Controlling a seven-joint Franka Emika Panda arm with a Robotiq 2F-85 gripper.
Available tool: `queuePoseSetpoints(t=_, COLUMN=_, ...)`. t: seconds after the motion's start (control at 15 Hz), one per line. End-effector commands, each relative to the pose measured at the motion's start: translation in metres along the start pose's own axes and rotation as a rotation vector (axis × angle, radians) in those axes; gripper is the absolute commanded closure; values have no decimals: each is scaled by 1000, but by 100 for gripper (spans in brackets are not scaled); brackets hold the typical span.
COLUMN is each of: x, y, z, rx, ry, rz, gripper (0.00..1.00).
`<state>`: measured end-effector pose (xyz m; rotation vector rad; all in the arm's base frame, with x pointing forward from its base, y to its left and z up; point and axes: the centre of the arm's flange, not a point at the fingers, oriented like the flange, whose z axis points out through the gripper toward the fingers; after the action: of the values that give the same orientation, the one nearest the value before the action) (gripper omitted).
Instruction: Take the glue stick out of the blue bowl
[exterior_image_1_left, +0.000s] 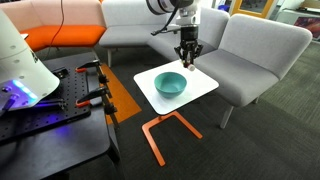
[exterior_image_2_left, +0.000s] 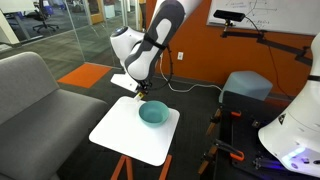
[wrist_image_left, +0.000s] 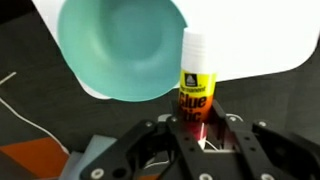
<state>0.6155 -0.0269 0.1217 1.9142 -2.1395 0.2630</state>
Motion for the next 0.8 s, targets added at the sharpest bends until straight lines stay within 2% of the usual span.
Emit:
queuePoseSetpoints(t=0.0, x=-2, y=-53, z=24, rx=10, ry=-69, rz=-125, gripper=92)
queuePoseSetpoints(t=0.33, x=-30, y=-95, z=50, rx=16, ry=-82, rz=-238, gripper=92)
queuePoseSetpoints(t=0.73, x=-53, y=-111, z=92, rx=25, ry=-99, rz=-259, gripper=92)
